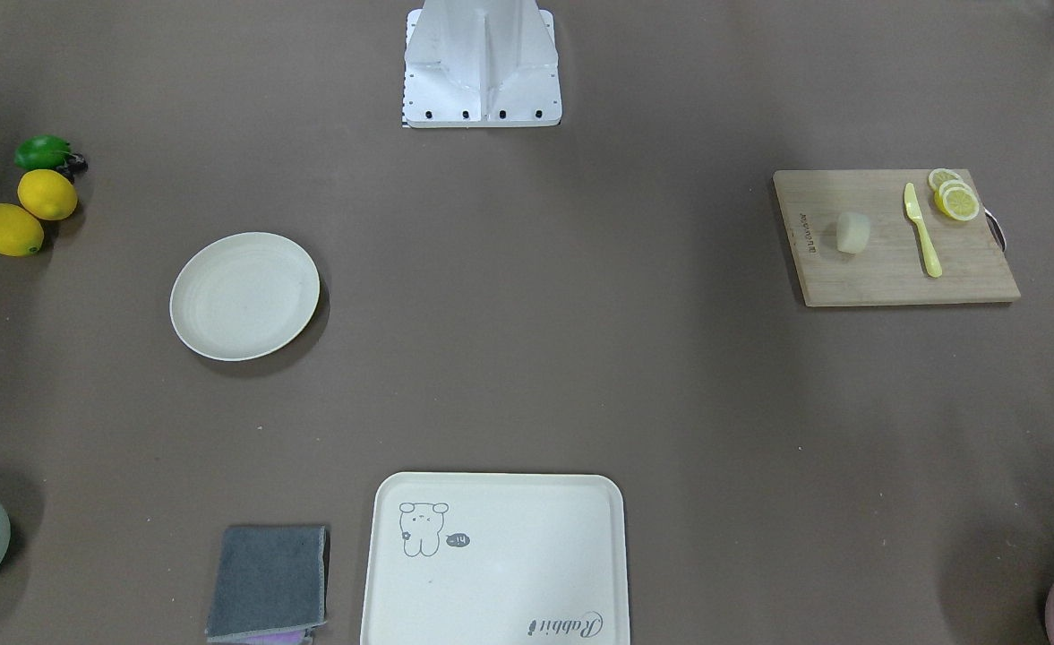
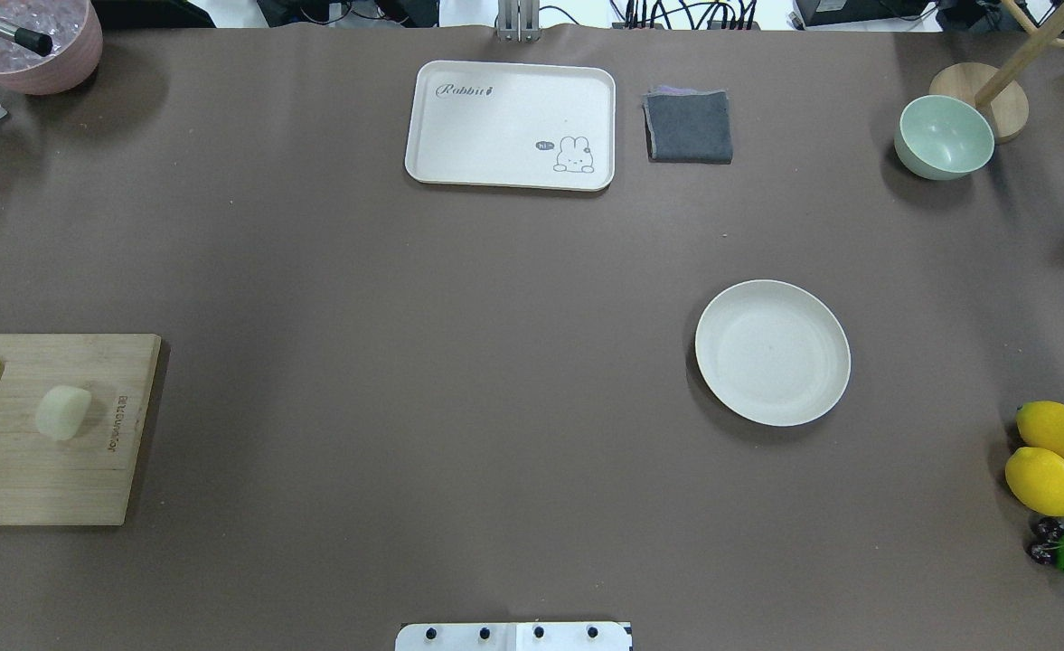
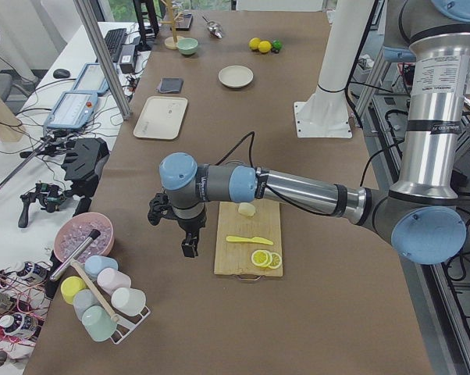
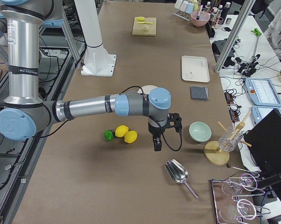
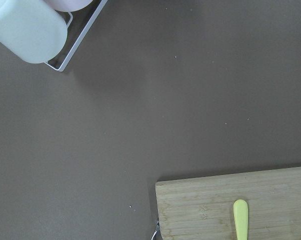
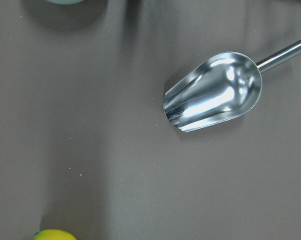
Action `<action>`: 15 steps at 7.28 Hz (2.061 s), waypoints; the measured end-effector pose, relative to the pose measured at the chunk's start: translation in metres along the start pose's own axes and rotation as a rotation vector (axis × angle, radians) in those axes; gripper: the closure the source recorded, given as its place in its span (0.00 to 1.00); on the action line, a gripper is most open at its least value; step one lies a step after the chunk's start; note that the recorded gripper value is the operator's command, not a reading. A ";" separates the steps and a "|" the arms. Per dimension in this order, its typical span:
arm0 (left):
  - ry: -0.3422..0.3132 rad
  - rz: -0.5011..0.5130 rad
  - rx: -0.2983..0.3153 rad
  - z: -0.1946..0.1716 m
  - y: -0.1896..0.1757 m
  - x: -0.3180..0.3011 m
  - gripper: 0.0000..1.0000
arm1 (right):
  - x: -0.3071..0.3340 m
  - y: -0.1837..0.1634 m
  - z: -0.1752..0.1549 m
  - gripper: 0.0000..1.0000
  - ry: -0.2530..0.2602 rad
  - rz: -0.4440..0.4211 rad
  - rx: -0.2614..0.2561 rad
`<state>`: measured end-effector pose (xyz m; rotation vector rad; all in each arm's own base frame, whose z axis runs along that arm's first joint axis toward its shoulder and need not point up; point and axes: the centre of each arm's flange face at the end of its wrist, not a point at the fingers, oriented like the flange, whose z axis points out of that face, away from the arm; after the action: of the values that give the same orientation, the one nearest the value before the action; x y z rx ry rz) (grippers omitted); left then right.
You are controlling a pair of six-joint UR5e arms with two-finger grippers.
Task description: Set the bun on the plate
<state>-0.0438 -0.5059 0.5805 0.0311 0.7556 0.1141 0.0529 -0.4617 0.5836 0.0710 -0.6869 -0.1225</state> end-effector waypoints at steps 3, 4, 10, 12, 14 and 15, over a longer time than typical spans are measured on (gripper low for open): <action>0.003 0.025 0.017 -0.005 -0.002 0.007 0.02 | 0.001 0.000 0.001 0.00 0.003 0.001 -0.002; 0.004 0.034 0.024 -0.008 -0.002 0.010 0.02 | 0.000 0.000 0.000 0.00 0.004 0.000 0.000; -0.015 0.202 0.227 -0.062 -0.019 0.054 0.02 | -0.025 -0.040 -0.092 0.00 0.015 -0.043 0.220; -0.012 0.259 0.292 -0.067 -0.031 0.057 0.02 | -0.019 -0.029 -0.099 0.00 0.005 -0.019 0.258; 0.016 0.287 0.313 -0.066 -0.029 0.059 0.02 | -0.016 -0.016 -0.091 0.00 -0.005 -0.064 0.318; 0.029 0.285 0.313 -0.064 -0.029 0.058 0.02 | -0.023 -0.014 -0.087 0.00 -0.040 -0.056 0.324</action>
<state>-0.0431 -0.5291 0.4922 0.4364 0.7896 0.2673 0.0890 -0.4702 0.5008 0.3998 -0.7403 -0.0659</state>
